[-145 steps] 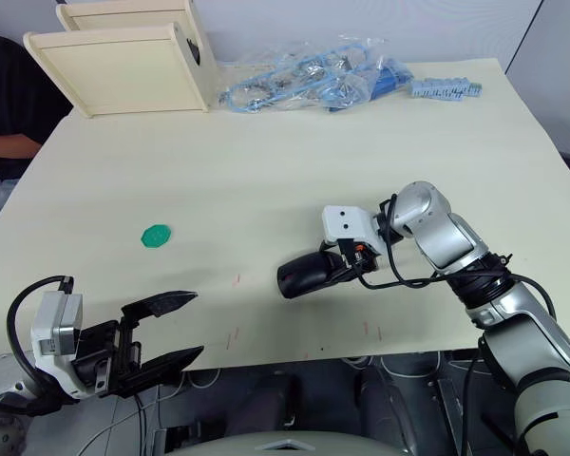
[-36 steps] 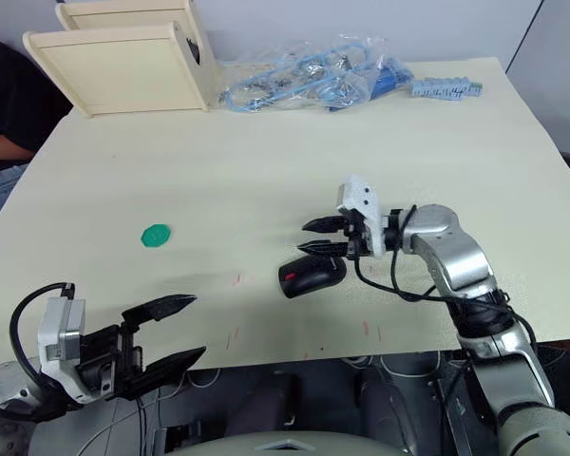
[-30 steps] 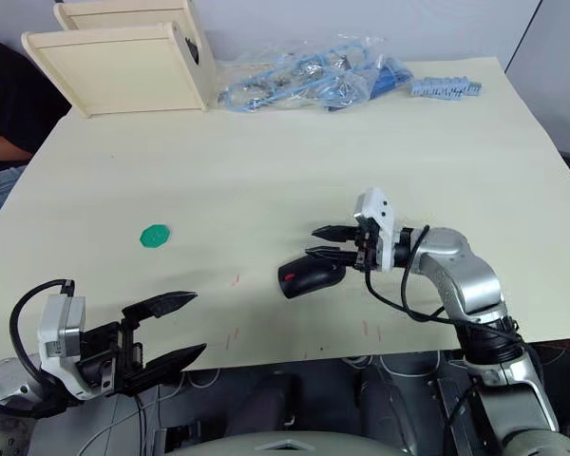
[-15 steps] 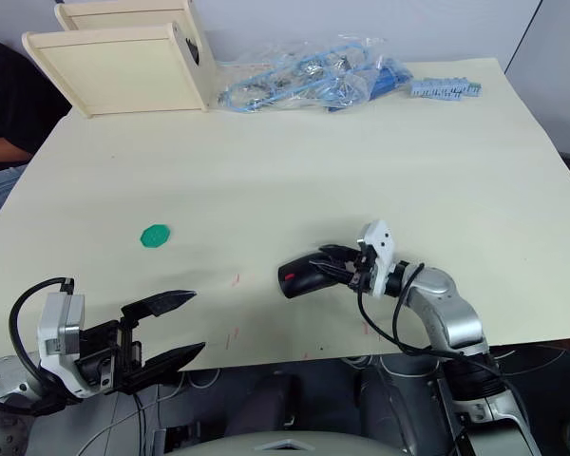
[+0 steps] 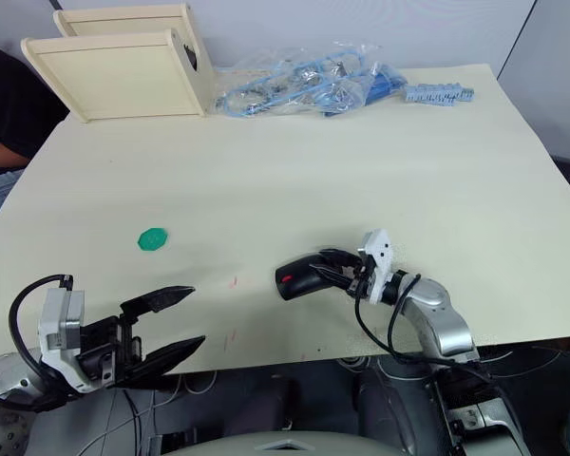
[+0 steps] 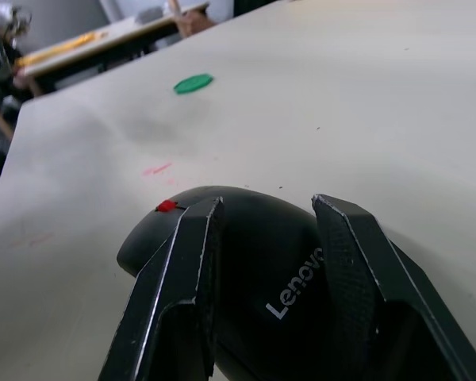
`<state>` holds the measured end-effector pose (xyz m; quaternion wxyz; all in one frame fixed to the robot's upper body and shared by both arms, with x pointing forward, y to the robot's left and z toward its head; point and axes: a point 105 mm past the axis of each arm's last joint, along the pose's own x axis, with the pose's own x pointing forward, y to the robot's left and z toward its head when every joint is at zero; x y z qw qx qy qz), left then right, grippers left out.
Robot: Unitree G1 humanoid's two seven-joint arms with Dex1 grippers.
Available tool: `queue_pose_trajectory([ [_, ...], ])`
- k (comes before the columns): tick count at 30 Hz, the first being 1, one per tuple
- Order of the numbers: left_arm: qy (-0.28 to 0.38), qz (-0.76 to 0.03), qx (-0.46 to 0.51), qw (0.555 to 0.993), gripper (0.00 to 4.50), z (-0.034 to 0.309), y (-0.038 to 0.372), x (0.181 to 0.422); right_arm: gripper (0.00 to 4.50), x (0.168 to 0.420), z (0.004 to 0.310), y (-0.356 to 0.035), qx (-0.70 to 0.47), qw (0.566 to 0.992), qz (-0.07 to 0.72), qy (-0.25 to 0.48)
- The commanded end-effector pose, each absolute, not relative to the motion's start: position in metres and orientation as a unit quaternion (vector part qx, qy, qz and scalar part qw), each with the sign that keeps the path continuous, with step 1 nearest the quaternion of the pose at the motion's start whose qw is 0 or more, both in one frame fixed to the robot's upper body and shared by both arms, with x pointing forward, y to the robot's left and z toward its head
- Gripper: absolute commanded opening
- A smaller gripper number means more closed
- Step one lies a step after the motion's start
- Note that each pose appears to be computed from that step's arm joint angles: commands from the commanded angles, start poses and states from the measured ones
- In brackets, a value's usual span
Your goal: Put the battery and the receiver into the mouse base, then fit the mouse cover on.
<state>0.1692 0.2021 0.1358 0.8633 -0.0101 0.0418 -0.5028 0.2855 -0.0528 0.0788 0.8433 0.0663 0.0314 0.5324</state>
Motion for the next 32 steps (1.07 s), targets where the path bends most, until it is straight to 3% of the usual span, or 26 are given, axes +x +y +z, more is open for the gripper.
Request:
queue_pose_trajectory([
  [1,0.027,-0.471,-0.024,0.881,4.50,0.141,0.210,0.173,1.86,0.291,0.090,-0.065,0.038,0.867,0.496,0.017],
  [3,0.028,-0.445,-0.035,0.895,4.50,0.139,0.214,0.177,1.86,0.286,0.116,-0.072,0.078,0.853,0.514,-0.033],
  [8,0.027,-0.368,-0.074,0.927,4.50,0.134,0.230,0.185,1.86,0.276,0.126,-0.110,0.020,0.858,0.513,-0.030],
  [11,0.038,-0.325,-0.093,0.940,4.50,0.127,0.239,0.186,2.70,0.272,0.124,-0.144,-0.009,0.874,0.485,-0.018],
  [15,0.060,-0.287,-0.096,0.951,4.50,0.117,0.250,0.180,4.45,0.259,0.120,-0.186,-0.043,0.890,0.453,0.006],
  [23,0.102,-0.221,-0.102,0.965,4.50,0.095,0.274,0.160,4.45,0.227,0.109,-0.245,-0.060,0.918,0.390,0.050],
  [32,0.111,-0.190,-0.099,0.970,4.50,0.089,0.283,0.159,4.45,0.213,0.098,-0.270,-0.057,0.928,0.363,0.066],
])
